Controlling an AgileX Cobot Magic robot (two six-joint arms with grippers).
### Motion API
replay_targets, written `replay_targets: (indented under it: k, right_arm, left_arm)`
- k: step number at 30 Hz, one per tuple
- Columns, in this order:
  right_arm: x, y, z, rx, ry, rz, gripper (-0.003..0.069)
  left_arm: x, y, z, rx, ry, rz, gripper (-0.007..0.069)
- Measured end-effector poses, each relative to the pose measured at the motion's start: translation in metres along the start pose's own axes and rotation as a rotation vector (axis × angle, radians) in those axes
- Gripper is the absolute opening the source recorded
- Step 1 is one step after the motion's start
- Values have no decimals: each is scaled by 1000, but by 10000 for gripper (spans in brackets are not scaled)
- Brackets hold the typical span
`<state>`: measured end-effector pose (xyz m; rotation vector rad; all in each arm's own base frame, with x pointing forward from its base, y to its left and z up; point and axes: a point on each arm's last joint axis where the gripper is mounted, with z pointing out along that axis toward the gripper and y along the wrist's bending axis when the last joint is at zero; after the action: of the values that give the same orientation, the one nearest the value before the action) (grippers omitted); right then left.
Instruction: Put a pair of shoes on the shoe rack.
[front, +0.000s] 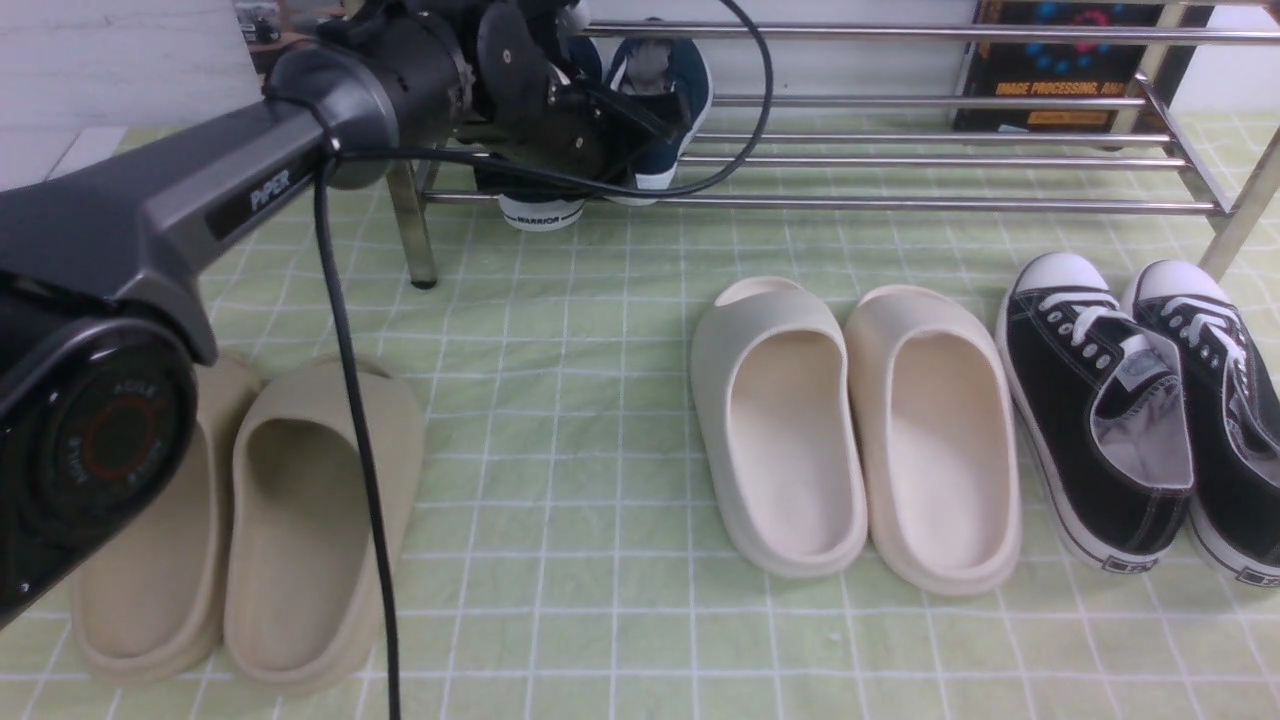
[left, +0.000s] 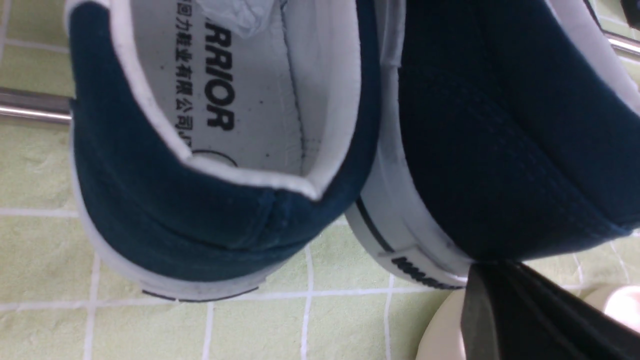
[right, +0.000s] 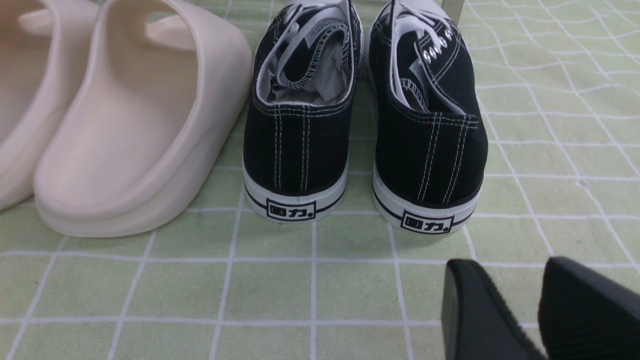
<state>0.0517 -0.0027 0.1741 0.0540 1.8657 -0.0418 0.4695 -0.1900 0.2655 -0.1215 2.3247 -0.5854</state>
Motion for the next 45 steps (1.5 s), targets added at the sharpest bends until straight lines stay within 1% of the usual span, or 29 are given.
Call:
replay_targets:
  k: [3, 4, 5, 6, 7, 8, 9, 10, 11, 13, 14, 15, 16, 18, 19, 22, 23, 24, 25, 27, 28, 29, 32, 34, 35, 36, 41, 42, 45]
  right_arm:
    - [0, 0, 0, 0, 0, 0, 239]
    - [0, 0, 0, 0, 0, 0, 239]
    - [0, 0, 0, 0, 0, 0, 239]
    - [0, 0, 0, 0, 0, 0, 239]
    - [0, 0, 0, 0, 0, 0, 239]
    - [0, 0, 0, 0, 0, 0, 239]
    - [0, 0, 0, 0, 0, 0, 239]
    - [0, 0, 0, 0, 0, 0, 239]
    - [0, 0, 0, 0, 0, 0, 239]
    - [0, 0, 0, 0, 0, 0, 239]
    - [0, 0, 0, 0, 0, 0, 239]
    - [0, 0, 0, 0, 0, 0, 239]
    - [0, 0, 0, 0, 0, 0, 239]
    - [0, 0, 0, 0, 0, 0, 239]
    - [0, 0, 0, 0, 0, 0, 239]
    - [0, 0, 0, 0, 0, 0, 239]
    - [0, 0, 0, 0, 0, 0, 239]
    - [0, 0, 0, 0, 0, 0, 239]
    - [0, 0, 0, 0, 0, 0, 239]
    - [0, 0, 0, 0, 0, 0, 239]
    - [0, 0, 0, 0, 0, 0, 239]
    - [0, 0, 0, 0, 0, 0, 239]
    - [0, 0, 0, 0, 0, 0, 239]
    - [0, 0, 0, 0, 0, 0, 239]
    - [0, 0, 0, 0, 0, 0, 239]
    - [0, 0, 0, 0, 0, 0, 239]
    - [0, 0, 0, 0, 0, 0, 239]
    - [0, 0, 0, 0, 0, 0, 239]
    - [0, 0, 0, 0, 0, 0, 239]
  left_arm:
    - [1, 1, 0, -9, 12, 7, 74]
    - [1, 1, 0, -9, 14, 6, 80]
    - [2, 1, 0, -14, 23, 9, 115]
    - [3, 1, -4, -27, 46, 19, 176]
    - [3, 1, -8, -37, 65, 27, 214]
    - [1, -1, -13, -41, 69, 35, 235]
    - [-3, -4, -23, -51, 79, 49, 272]
    - [-4, -4, -25, -53, 78, 55, 281]
    - [-12, -11, -47, -62, 74, 87, 309]
    - [-24, -18, -76, -75, 45, 131, 317]
    - [-30, -22, -93, -81, 20, 155, 314]
    - [-30, -23, -97, -85, 19, 159, 312]
    - [-36, -27, -116, -89, -11, 177, 303]
    - [-49, -34, -171, -121, -106, 237, 246]
    - [-49, -34, -176, -124, -111, 241, 235]
    - [-57, -40, -250, -155, -245, 291, 132]
    - [-58, -40, -255, -160, -255, 295, 126]
    - [-57, -41, -280, -172, -293, 305, 78]
    - [-56, -41, -308, -189, -336, 314, 48]
    - [-51, -38, -345, -225, -375, 322, -3]
    - [-50, -37, -348, -232, -373, 322, -13]
    - [-42, -32, -371, -268, -390, 326, -13]
    - [-22, -19, -396, -315, -381, 323, -13]
    - [-11, -13, -401, -324, -365, 319, -13]
    - [8, -3, -404, -334, -333, 304, -13]
    - [8, -3, -404, -333, -335, 301, -13]
    - [78, 36, -404, -342, -268, 241, -13]
    - [80, 38, -404, -341, -267, 238, -13]
    - [117, 57, -411, -330, -262, 196, -13]
